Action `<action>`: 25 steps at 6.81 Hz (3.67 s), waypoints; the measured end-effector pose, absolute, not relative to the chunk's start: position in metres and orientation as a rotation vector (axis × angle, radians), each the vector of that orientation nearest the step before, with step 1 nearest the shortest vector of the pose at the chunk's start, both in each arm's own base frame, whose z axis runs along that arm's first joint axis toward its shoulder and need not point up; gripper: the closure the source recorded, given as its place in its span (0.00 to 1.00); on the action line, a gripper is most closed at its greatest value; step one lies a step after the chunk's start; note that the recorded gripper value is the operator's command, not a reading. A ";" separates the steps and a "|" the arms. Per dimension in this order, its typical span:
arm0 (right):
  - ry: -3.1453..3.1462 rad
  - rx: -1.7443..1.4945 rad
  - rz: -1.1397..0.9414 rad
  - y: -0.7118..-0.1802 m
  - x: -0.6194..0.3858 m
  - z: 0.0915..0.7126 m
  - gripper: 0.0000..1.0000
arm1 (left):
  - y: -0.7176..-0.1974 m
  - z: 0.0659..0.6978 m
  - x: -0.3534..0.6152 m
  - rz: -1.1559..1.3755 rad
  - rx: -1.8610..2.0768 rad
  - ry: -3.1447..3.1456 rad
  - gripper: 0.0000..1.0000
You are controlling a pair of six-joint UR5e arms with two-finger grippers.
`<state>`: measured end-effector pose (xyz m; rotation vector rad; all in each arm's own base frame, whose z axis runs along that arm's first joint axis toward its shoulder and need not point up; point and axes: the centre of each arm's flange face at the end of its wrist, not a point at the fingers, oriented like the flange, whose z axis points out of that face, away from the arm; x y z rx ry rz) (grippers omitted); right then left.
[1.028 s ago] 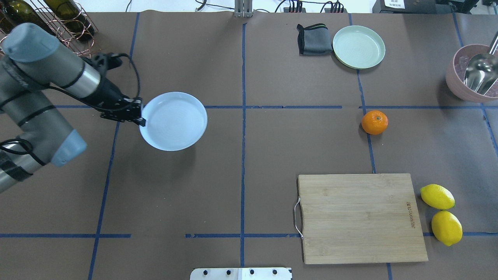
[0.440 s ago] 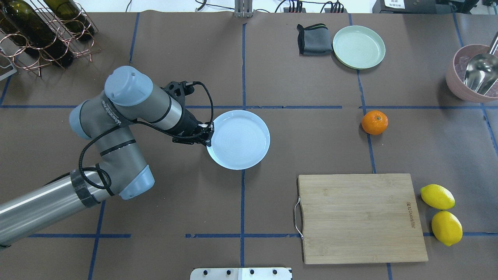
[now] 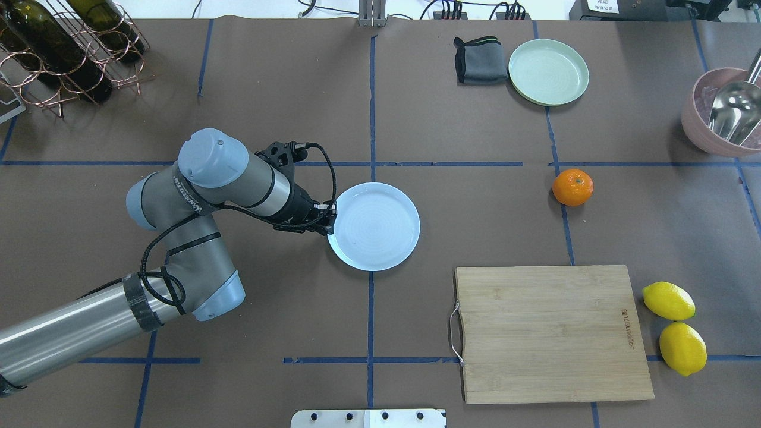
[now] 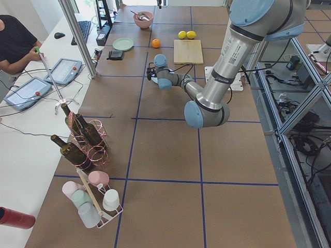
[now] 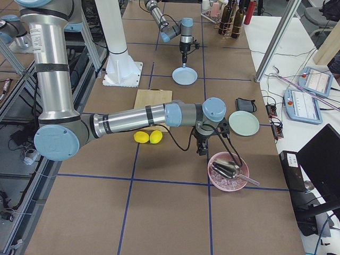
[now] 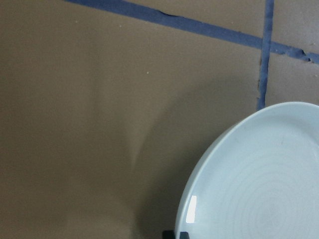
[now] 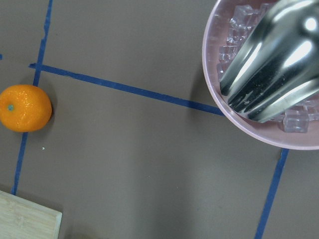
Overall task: Pick orange to plate
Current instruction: 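Grip the plate rim with the left gripper and slide it toward the table center, then hold the plate with the left gripper while the right gripper reaches down to the orange, then close the right gripper on the orange and lift it, then release the orange over the plate with the right gripper while the left lets go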
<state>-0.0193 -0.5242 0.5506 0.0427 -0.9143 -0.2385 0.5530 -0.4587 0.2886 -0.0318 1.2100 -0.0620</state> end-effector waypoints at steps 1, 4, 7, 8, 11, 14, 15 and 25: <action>-0.918 0.038 -0.225 -0.526 -0.039 0.545 0.00 | -0.459 0.286 0.551 -0.063 -0.026 1.216 0.16; -0.944 0.031 -0.132 -0.535 -0.157 0.490 0.00 | -0.468 0.253 0.516 -0.121 -0.003 1.287 0.16; -0.875 0.072 0.016 -0.531 -0.252 0.452 0.00 | -0.468 0.247 0.508 -0.140 0.001 1.309 0.14; -0.868 0.103 0.072 -0.524 -0.278 0.450 0.00 | -0.468 0.247 0.508 -0.142 0.003 1.310 0.14; -0.865 0.126 0.136 -0.515 -0.313 0.464 0.00 | -0.469 0.249 0.508 -0.154 0.018 1.305 0.13; -0.842 0.110 0.126 -0.511 -0.328 0.479 0.00 | -0.469 0.253 0.508 -0.156 0.017 1.300 0.13; -0.837 0.103 0.117 -0.510 -0.336 0.483 0.00 | -0.468 0.255 0.508 -0.157 0.016 1.298 0.13; -1.043 0.153 0.159 -0.473 -0.477 0.298 1.00 | -0.448 0.232 0.382 -0.171 0.136 1.416 0.12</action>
